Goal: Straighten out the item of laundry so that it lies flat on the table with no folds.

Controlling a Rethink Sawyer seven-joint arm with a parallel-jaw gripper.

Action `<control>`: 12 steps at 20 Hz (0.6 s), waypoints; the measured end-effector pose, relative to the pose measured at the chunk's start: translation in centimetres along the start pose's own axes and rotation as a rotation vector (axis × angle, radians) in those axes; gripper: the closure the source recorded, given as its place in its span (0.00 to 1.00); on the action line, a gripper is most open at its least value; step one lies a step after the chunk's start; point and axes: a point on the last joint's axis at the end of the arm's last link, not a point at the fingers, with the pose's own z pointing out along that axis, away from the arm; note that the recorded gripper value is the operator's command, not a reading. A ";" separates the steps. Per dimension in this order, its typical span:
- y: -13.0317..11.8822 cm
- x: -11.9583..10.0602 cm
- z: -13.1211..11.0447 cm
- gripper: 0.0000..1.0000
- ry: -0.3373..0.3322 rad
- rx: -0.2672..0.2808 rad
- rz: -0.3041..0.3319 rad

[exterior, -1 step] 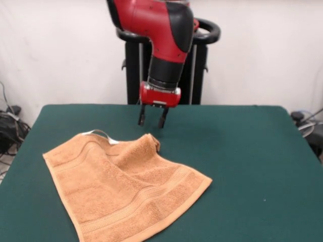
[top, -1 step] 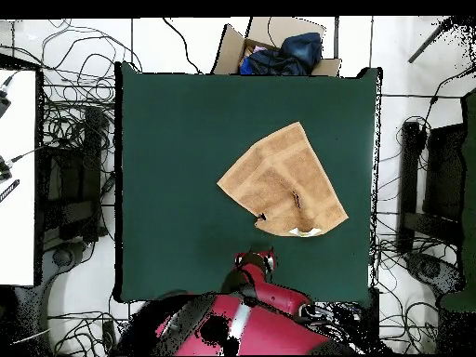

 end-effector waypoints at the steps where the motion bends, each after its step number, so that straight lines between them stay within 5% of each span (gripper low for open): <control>1: 0.2 0.0 0.1 0.00 0.003 0.002 0.002; 7: 0.7 1.1 0.4 0.00 -0.033 0.023 0.070; 12: -0.5 1.3 0.1 0.00 -0.125 0.008 0.264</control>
